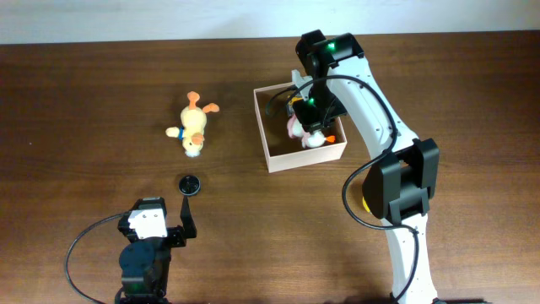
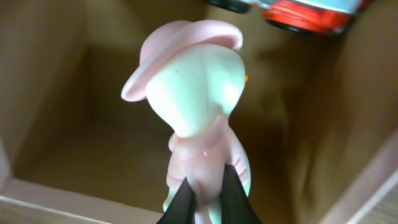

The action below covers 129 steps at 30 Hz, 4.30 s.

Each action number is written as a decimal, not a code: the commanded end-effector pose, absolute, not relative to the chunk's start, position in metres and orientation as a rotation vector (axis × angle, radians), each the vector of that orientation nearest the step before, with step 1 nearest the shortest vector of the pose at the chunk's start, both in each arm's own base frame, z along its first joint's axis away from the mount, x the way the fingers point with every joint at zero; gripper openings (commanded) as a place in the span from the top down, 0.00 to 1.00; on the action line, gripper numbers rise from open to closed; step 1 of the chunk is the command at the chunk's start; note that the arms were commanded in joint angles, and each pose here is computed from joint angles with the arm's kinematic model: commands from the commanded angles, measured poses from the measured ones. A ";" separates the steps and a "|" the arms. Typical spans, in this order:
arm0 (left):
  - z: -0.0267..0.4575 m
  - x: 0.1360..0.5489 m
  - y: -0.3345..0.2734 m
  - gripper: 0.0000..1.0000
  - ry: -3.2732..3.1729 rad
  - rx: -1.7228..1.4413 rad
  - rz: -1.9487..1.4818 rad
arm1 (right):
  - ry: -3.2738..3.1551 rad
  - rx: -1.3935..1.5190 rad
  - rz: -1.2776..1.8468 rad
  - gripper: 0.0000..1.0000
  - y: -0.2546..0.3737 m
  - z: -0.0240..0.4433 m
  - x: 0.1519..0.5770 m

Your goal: Pack container

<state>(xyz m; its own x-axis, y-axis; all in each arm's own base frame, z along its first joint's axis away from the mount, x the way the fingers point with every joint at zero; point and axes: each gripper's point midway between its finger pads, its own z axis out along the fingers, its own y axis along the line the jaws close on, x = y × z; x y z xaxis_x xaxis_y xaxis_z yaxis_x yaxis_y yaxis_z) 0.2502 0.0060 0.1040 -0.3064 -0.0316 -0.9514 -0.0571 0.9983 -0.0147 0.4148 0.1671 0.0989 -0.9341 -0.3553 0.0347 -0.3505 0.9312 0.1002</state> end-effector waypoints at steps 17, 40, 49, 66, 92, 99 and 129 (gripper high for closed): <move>0.103 0.250 0.006 0.01 1.884 -0.044 0.033 | -3.190 0.171 0.147 0.96 0.119 0.125 0.436; 0.103 0.250 0.006 0.01 1.884 -0.044 0.033 | -3.137 0.182 0.139 0.64 0.121 0.083 0.430; 0.103 0.250 0.006 0.01 1.884 -0.044 0.033 | -3.136 0.182 0.115 0.62 0.123 0.084 0.429; 0.103 0.250 0.006 0.01 1.884 -0.044 0.033 | -3.215 0.451 -0.134 0.48 0.159 0.110 0.449; 0.103 0.250 0.006 0.01 1.884 -0.044 0.033 | -3.170 0.545 -0.089 0.53 0.178 0.052 0.448; 0.103 0.250 0.006 0.01 1.884 -0.044 0.033 | -3.139 0.537 -0.066 0.80 0.174 0.040 0.442; 0.103 0.250 0.006 0.01 1.884 -0.044 0.033 | -3.196 0.497 0.175 0.51 0.135 0.104 0.446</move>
